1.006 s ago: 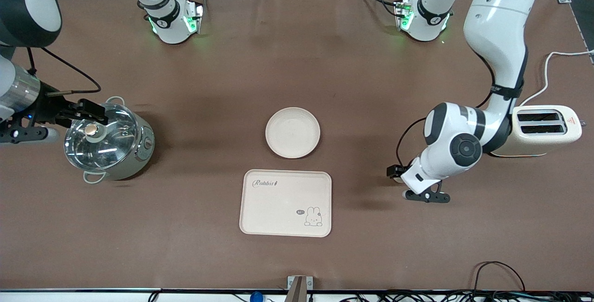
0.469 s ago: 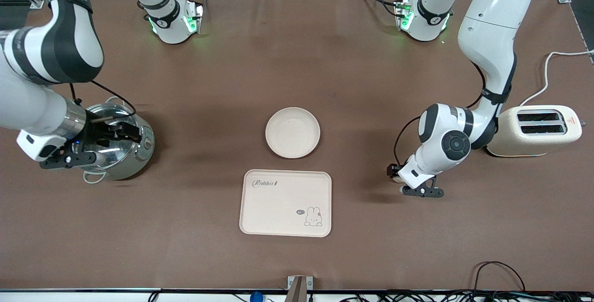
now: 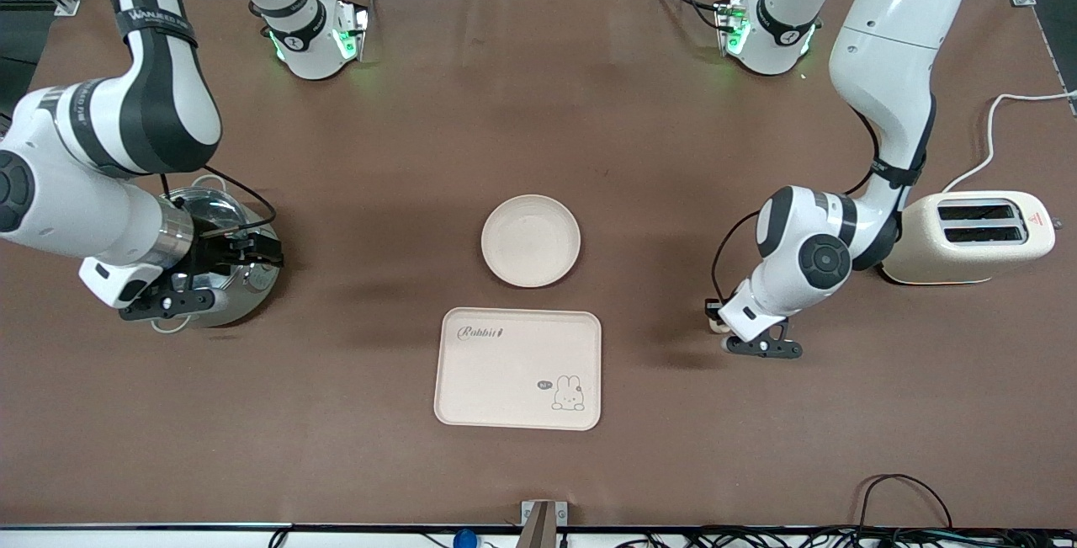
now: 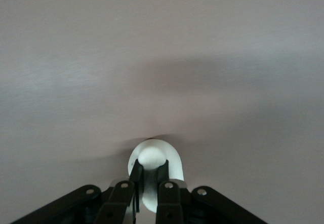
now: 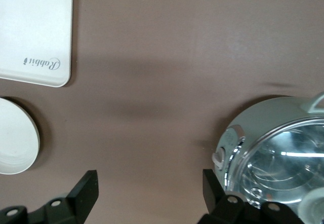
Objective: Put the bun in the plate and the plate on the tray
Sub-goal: 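Grasp the cream bun with the left gripper, then place the bun on the plate with the left gripper while the right gripper approaches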
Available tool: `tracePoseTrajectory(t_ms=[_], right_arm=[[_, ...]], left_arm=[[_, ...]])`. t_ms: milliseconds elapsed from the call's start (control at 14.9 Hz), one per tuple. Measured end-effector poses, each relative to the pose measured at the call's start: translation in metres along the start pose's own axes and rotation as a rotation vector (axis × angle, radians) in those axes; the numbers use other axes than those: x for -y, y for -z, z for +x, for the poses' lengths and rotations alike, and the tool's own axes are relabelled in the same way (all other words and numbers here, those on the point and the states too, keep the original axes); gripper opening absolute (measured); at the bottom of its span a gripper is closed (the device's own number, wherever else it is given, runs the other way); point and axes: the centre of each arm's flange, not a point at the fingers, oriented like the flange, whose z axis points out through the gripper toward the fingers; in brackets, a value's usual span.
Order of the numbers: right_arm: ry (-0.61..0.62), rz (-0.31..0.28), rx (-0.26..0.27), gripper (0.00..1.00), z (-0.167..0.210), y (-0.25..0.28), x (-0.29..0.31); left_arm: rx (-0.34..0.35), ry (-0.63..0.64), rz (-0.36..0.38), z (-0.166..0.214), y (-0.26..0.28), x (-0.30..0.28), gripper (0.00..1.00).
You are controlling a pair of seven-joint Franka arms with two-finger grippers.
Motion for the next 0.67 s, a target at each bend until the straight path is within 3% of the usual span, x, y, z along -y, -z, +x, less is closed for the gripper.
tracePoseTrajectory(t_ms=[201, 402, 670], right_arm=[[0.015, 0.009, 0.020, 0.89, 0.004, -0.014, 0.014], [0.025, 0.030, 0.039, 0.89, 0.009, -0.028, 0.027], [0.022, 0.058, 0.075, 0.89, 0.015, -0.053, 0.036]], left_arm=[[0.016, 0.080, -0.015, -0.007, 0.038, -0.093, 0.14], [0.022, 0.195, -0.028, -0.041, 0.064, -0.224, 0.14], [0.060, 0.334, -0.017, -0.095, 0.018, -0.323, 0.14]])
